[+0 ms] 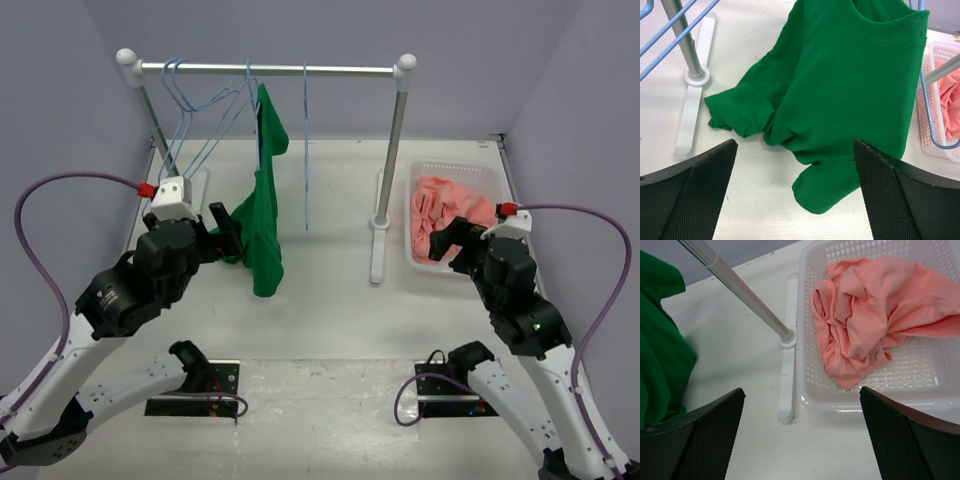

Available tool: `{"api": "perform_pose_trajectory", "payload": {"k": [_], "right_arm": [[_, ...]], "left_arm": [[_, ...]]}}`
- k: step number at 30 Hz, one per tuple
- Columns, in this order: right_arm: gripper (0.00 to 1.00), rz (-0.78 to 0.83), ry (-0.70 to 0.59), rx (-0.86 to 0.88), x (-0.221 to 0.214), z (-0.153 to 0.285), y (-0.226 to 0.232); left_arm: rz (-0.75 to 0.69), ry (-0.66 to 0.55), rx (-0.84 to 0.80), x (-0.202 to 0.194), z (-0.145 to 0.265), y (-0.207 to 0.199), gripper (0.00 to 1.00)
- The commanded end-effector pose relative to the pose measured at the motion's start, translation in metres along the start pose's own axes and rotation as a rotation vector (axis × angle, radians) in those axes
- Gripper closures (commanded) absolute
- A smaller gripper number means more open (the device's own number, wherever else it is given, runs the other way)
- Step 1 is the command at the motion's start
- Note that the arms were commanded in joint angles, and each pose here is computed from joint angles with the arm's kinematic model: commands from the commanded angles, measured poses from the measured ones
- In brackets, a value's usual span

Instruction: Remove the t-shirt from the hanger

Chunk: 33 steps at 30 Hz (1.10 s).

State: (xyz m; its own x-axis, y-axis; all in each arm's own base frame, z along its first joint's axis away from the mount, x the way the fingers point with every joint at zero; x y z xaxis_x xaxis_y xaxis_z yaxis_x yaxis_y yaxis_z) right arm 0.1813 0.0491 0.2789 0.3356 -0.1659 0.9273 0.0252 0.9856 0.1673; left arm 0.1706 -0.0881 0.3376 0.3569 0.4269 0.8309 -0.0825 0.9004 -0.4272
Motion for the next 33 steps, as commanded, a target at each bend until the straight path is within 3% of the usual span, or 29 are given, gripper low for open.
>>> {"api": "perform_pose_trajectory", "payload": {"k": [1,7,15,17,23,28,33], "right_arm": [[0.01,-0.007,-0.058,0.008,0.019,0.009,0.001],[0.01,0.01,-0.062,0.055,0.011,0.008,0.004],[0.01,0.03,-0.038,0.071,0.007,0.004,0.007],[0.01,0.036,-0.034,0.075,0.006,0.003,0.007],[0.01,0.035,-0.046,0.078,0.007,0.007,0.006],[0.01,0.021,-0.063,0.074,0.009,0.01,0.005],[0.01,0.02,-0.069,0.047,0.009,0.011,0.001]], "left_arm": [[0.058,-0.036,-0.035,0.009,0.002,-0.008,0.0],[0.076,-0.082,-0.079,0.028,0.008,-0.019,0.0],[0.003,-0.158,-0.273,0.094,-0.008,-0.11,0.0],[-0.059,-0.154,-0.231,0.095,-0.028,-0.124,0.0],[-0.066,-0.303,0.004,0.125,-0.059,-0.127,0.0],[-0.067,-0.277,-0.008,0.131,-0.089,-0.138,0.0],[-0.03,-0.225,0.037,0.135,-0.131,-0.118,0.03]]}}
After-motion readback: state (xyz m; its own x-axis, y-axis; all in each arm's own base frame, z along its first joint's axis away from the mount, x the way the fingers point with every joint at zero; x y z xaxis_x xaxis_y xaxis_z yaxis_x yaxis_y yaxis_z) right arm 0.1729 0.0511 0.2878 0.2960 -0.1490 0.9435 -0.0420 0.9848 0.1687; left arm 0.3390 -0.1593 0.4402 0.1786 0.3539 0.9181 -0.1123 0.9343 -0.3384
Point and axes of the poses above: each gripper's point midway between its finger pads, its own z axis back along the fingers, its own y axis along the line the jaws close on, x = y × z, the point moved 5 cm from there along z, back along the fingers, and after that the axes turned 11 degrees about z, right-handed, at the moved point
